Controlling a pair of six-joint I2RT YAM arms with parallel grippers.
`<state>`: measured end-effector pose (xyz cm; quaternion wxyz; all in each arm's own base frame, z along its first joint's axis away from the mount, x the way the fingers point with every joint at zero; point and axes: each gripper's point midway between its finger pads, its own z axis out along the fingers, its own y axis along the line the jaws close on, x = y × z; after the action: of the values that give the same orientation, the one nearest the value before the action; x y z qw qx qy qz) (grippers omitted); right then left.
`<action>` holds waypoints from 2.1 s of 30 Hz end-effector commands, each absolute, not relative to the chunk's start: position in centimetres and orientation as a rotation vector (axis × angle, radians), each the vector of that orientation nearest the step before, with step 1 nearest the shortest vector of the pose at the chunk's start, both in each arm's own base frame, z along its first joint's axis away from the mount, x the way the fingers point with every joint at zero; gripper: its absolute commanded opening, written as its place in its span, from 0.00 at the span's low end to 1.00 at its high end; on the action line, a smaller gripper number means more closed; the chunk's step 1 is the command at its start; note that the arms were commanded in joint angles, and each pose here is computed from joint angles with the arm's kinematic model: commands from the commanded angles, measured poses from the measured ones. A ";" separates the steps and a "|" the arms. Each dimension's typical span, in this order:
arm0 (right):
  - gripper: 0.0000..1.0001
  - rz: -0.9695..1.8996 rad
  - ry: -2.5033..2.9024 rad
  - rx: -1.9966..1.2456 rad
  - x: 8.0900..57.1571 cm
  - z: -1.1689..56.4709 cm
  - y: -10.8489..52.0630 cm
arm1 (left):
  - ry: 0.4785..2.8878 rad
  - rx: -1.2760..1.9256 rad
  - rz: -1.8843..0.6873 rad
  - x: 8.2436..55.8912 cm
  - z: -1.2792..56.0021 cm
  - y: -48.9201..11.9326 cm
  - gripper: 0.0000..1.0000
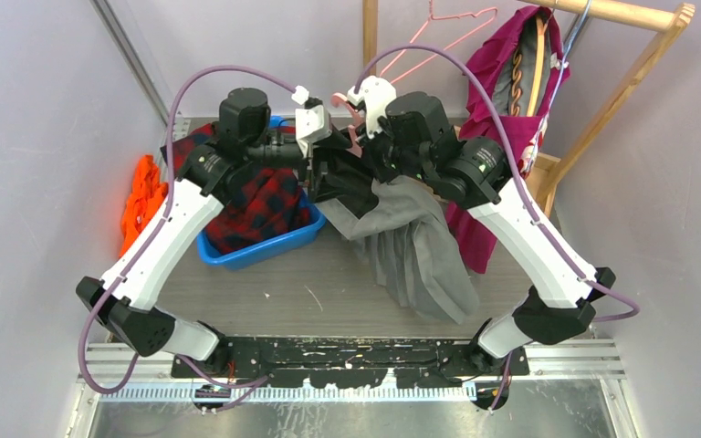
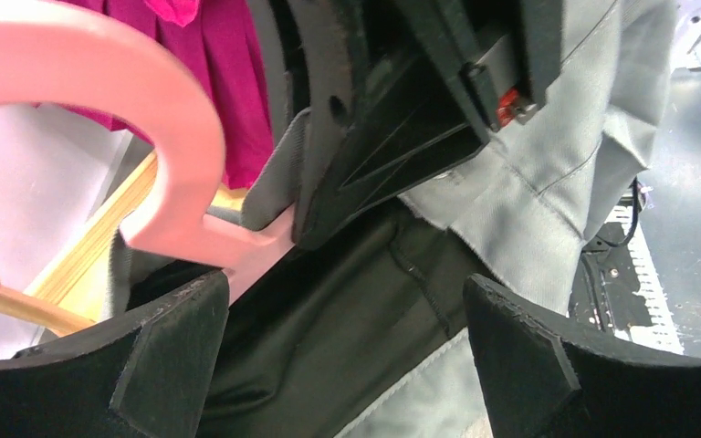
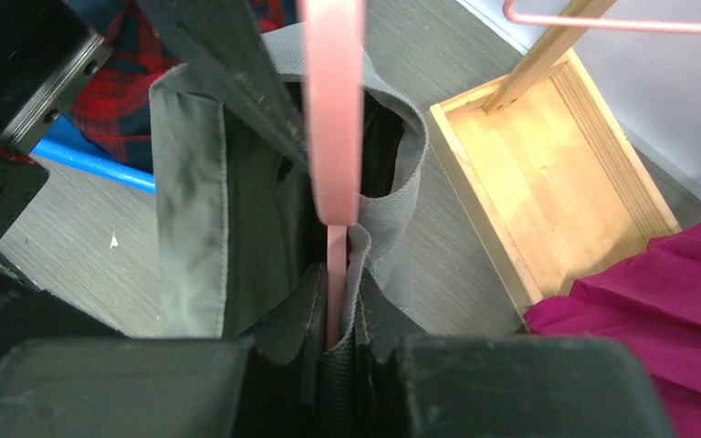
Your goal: Remove the skirt from the hanger
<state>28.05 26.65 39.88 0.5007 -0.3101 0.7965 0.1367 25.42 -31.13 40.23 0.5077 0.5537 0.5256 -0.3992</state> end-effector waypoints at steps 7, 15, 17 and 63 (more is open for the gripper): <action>0.01 0.434 1.758 -0.693 26.4 45.6 26.1 | 1.246 1.318 -0.912 27.2 40.2 -31.9 0.97; 0.01 0.444 1.749 -0.691 26.2 45.9 26.1 | 1.231 1.315 -0.921 28.7 40.6 -33.1 0.94; 0.01 0.447 1.747 -0.692 26.1 46.0 26.1 | 1.231 1.306 -0.931 29.1 40.5 -33.6 0.92; 0.01 0.483 1.732 -0.712 25.6 46.5 27.1 | 1.307 1.273 -0.906 29.8 38.0 -35.9 0.01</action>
<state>25.94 23.95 39.41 0.4758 -0.3339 0.8065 0.1080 28.61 -36.20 36.44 0.4952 0.5685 0.5204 -0.4009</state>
